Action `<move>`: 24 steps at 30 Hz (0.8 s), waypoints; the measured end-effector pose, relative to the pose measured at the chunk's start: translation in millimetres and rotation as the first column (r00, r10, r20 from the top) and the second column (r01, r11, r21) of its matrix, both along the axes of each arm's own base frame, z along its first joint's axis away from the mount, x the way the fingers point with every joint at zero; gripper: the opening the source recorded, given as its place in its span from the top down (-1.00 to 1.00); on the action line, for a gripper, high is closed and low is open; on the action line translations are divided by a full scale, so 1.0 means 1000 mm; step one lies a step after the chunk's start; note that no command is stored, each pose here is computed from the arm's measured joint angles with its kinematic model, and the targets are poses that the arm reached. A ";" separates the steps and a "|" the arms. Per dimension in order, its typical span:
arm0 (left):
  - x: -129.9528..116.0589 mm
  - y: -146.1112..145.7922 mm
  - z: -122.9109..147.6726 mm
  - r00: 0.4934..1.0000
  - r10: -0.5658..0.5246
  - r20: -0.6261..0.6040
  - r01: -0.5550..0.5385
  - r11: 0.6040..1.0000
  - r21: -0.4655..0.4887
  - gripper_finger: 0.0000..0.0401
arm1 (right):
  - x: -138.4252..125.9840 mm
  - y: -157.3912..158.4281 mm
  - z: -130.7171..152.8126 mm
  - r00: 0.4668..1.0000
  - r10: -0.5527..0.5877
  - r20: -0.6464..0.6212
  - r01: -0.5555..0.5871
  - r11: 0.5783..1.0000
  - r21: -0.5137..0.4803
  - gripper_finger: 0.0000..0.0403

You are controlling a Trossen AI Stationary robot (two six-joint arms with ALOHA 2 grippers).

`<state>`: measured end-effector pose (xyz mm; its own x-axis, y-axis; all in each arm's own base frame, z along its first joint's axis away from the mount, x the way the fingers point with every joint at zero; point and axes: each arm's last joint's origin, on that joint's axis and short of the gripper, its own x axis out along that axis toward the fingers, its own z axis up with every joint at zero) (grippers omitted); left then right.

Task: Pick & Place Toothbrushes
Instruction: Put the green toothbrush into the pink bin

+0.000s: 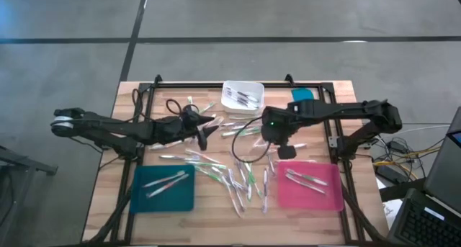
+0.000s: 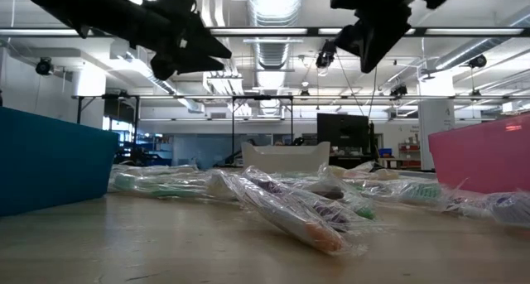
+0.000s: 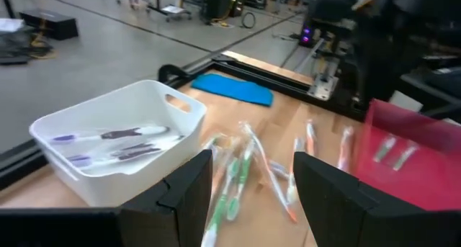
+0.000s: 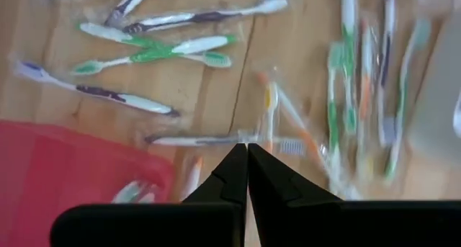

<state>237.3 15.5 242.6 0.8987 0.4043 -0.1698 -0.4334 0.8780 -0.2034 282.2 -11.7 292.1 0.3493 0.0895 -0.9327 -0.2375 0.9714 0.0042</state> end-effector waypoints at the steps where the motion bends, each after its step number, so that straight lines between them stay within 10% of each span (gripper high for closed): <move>1: 0.000 0.000 0.000 1.000 0.007 0.007 -0.007 1.000 -0.012 0.00 | 0.001 0.001 -0.004 0.998 0.061 -0.001 -0.061 0.998 -0.020 0.96; 5: 0.000 0.000 0.000 0.999 0.023 0.031 -0.021 0.998 -0.061 0.00 | 0.005 0.005 -0.024 0.907 0.418 -0.046 -0.420 0.898 -0.128 0.96; 10: 0.000 0.000 0.000 0.999 0.030 0.038 -0.026 0.996 -0.086 0.00 | 0.014 0.013 -0.046 0.654 0.749 -0.104 -0.749 0.623 -0.225 0.96; 24: 0.000 0.000 0.001 0.999 0.021 0.030 -0.020 0.999 -0.046 0.00 | 0.053 0.055 -0.068 0.382 0.922 -0.060 -0.835 0.317 -0.449 0.93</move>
<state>237.3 15.9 243.4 0.8953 0.4151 -0.1613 -0.4443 0.8583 -0.2569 335.7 43.5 224.2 0.4270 0.1436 -0.8928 -0.9040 0.0899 -0.4179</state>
